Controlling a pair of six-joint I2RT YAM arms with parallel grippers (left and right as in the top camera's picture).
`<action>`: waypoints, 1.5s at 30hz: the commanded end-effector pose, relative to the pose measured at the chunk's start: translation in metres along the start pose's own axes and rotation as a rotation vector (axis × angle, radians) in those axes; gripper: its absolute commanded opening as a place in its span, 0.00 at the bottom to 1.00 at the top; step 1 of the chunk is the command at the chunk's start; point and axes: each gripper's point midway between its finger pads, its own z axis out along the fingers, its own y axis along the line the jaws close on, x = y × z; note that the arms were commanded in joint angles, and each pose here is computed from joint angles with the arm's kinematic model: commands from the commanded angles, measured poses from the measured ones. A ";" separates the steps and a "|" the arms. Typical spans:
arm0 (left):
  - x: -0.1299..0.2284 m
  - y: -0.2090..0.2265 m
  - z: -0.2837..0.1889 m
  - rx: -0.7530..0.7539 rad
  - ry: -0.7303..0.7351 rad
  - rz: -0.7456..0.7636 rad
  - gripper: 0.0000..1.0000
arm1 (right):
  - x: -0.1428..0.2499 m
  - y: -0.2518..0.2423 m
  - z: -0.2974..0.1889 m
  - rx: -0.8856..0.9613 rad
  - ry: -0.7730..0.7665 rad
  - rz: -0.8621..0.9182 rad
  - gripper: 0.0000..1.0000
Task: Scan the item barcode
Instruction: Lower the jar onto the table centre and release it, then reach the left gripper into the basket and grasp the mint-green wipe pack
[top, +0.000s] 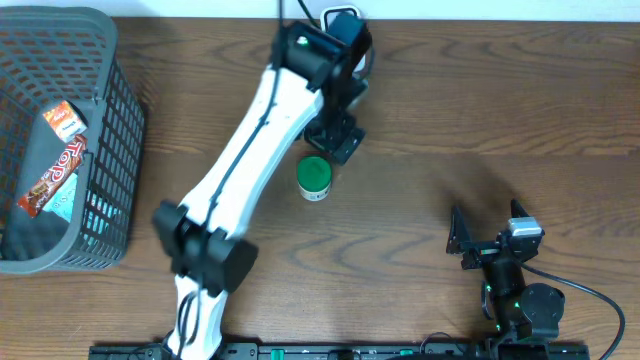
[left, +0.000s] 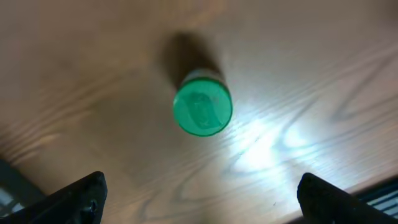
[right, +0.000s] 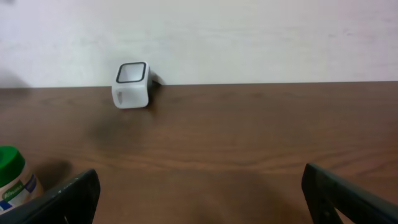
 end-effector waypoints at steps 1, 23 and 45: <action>0.026 0.032 -0.073 -0.102 -0.148 -0.196 0.98 | 0.001 0.004 0.000 -0.021 0.002 0.009 0.99; 0.280 0.306 -0.129 -0.390 -0.304 -1.564 0.98 | 0.001 0.004 0.000 -0.020 0.002 0.009 0.99; 0.308 0.337 0.097 -0.232 0.086 -1.723 0.98 | 0.001 0.004 0.000 -0.020 0.002 0.009 0.99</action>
